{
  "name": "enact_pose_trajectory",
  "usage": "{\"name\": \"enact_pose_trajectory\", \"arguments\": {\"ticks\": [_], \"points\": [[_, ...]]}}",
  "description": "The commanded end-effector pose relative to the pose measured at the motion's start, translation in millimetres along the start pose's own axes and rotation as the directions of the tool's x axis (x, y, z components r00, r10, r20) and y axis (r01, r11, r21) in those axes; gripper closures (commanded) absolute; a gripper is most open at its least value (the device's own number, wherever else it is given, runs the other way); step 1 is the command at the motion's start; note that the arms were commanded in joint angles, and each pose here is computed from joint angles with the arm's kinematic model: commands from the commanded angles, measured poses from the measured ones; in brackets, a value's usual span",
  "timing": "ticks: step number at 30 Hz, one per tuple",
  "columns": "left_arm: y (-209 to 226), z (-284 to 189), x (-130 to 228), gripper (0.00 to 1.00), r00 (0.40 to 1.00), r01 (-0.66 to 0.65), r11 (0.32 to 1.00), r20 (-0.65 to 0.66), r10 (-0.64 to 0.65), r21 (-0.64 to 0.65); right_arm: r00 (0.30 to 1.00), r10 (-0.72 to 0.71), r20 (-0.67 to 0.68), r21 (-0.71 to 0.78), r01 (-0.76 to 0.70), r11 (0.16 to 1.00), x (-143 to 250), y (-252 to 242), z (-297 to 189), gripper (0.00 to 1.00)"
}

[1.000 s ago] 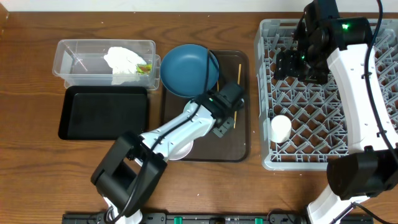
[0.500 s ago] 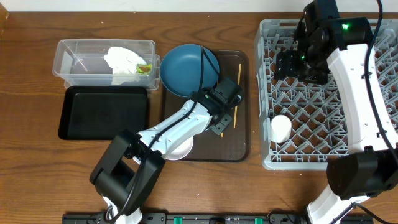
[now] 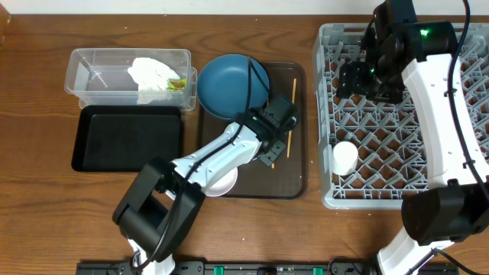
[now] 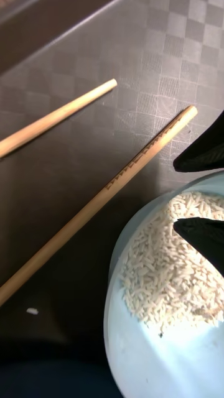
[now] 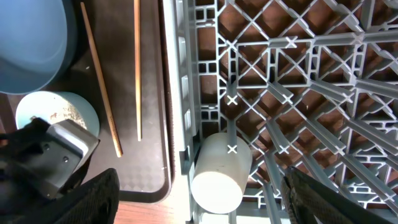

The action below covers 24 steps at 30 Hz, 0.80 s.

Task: Sort waste into correct bins and load items into the dishwasher rack
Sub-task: 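Reach the left gripper to the light-blue rice bowl and grasp its rim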

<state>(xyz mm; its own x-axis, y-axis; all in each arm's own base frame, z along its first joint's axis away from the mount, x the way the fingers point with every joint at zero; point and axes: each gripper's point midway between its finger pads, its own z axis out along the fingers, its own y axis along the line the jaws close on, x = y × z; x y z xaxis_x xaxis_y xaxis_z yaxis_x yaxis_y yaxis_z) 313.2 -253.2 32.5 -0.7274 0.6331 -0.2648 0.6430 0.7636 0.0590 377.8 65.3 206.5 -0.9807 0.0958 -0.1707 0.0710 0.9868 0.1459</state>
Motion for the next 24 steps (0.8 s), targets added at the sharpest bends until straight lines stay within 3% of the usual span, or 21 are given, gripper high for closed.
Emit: {"name": "enact_pose_trajectory", "arguments": {"ticks": [1,7,11,24], "points": [[0,5,1,0.72,1.000,0.009,1.000,-0.009,-0.009,0.004,1.000,-0.022,-0.009,-0.001,0.022,1.000,2,3,2,0.18],[0,5,1,0.73,1.000,0.008,1.000,-0.010,-0.008,0.004,1.000,-0.023,-0.006,-0.002,0.023,1.000,1,3,2,0.18],[0,4,0,0.94,1.000,0.008,1.000,-0.007,-0.008,0.003,1.000,-0.023,-0.006,-0.001,0.023,1.000,1,3,2,0.18],[-7,-32,-8,0.94,0.998,0.042,0.998,0.050,-0.045,0.054,1.000,-0.026,-0.006,-0.001,0.026,1.000,1,3,2,0.18]]}}
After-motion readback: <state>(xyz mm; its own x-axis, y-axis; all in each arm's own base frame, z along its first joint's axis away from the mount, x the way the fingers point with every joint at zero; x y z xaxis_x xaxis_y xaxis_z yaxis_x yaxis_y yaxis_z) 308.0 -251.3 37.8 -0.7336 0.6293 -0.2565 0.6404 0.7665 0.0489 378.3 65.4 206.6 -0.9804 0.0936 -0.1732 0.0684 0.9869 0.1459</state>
